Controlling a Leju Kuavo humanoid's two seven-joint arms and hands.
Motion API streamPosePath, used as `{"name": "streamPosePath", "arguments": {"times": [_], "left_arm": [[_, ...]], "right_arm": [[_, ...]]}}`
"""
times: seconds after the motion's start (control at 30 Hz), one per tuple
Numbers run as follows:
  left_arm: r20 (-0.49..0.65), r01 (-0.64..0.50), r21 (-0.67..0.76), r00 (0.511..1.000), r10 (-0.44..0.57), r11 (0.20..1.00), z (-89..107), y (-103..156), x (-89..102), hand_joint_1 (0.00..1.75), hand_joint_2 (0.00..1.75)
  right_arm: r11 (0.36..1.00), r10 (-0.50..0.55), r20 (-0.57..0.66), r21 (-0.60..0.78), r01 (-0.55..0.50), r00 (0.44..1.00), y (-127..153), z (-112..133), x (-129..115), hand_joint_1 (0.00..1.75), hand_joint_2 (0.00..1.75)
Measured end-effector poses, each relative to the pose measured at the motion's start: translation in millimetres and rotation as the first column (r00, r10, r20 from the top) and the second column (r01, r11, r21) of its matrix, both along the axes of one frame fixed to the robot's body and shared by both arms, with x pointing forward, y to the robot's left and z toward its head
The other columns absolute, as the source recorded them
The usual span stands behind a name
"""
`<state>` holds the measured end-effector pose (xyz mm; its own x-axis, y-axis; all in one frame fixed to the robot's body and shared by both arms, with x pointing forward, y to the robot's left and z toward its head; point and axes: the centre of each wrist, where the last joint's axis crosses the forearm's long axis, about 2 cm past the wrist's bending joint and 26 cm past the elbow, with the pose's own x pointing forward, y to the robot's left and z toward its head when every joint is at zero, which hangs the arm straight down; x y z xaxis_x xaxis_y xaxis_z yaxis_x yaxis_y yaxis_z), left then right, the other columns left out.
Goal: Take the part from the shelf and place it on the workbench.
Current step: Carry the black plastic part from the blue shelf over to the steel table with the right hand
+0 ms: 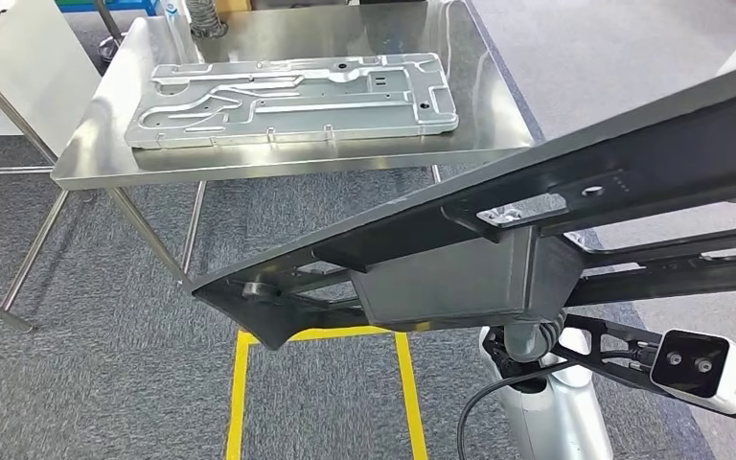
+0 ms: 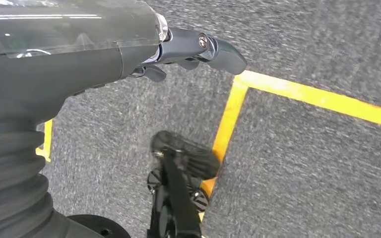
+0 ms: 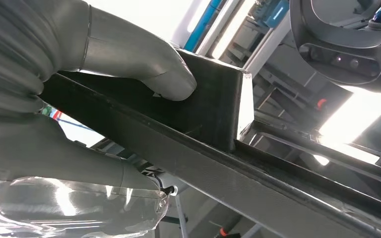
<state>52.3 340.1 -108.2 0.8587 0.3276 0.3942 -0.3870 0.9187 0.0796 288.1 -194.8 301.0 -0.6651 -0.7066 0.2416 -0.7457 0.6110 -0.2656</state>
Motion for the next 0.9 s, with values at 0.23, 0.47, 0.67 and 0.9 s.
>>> {"name": "streamPosePath", "arguments": {"times": [0.23, 0.47, 0.67, 0.9], "left_arm": [[0.001, 0.012, -0.001, 1.000, -0.012, 1.000, -0.2, 0.3, -1.6, 0.00, 1.75], [0.002, 0.013, -0.002, 1.000, -0.013, 1.000, -0.3, -0.2, -1.8, 0.00, 1.75], [0.005, 0.012, -0.002, 1.000, -0.012, 1.000, -0.1, -0.3, -0.2, 0.00, 1.75], [0.009, 0.009, -0.002, 1.000, -0.009, 1.000, 0.2, -0.2, 1.4, 0.00, 1.75]], "right_arm": [[1.000, 0.000, 0.000, -0.001, 0.000, 1.000, -0.1, -0.5, -0.7, 1.75, 1.75], [1.000, -0.002, -0.004, 0.000, 0.002, 1.000, -0.3, -1.5, -1.1, 1.75, 1.75], [1.000, -0.002, -0.007, 0.003, 0.002, 1.000, -0.5, -1.9, -1.0, 1.75, 1.75], [1.000, 0.006, -0.004, 0.003, -0.006, 1.000, 0.1, -1.4, -1.1, 1.75, 1.75]]}}
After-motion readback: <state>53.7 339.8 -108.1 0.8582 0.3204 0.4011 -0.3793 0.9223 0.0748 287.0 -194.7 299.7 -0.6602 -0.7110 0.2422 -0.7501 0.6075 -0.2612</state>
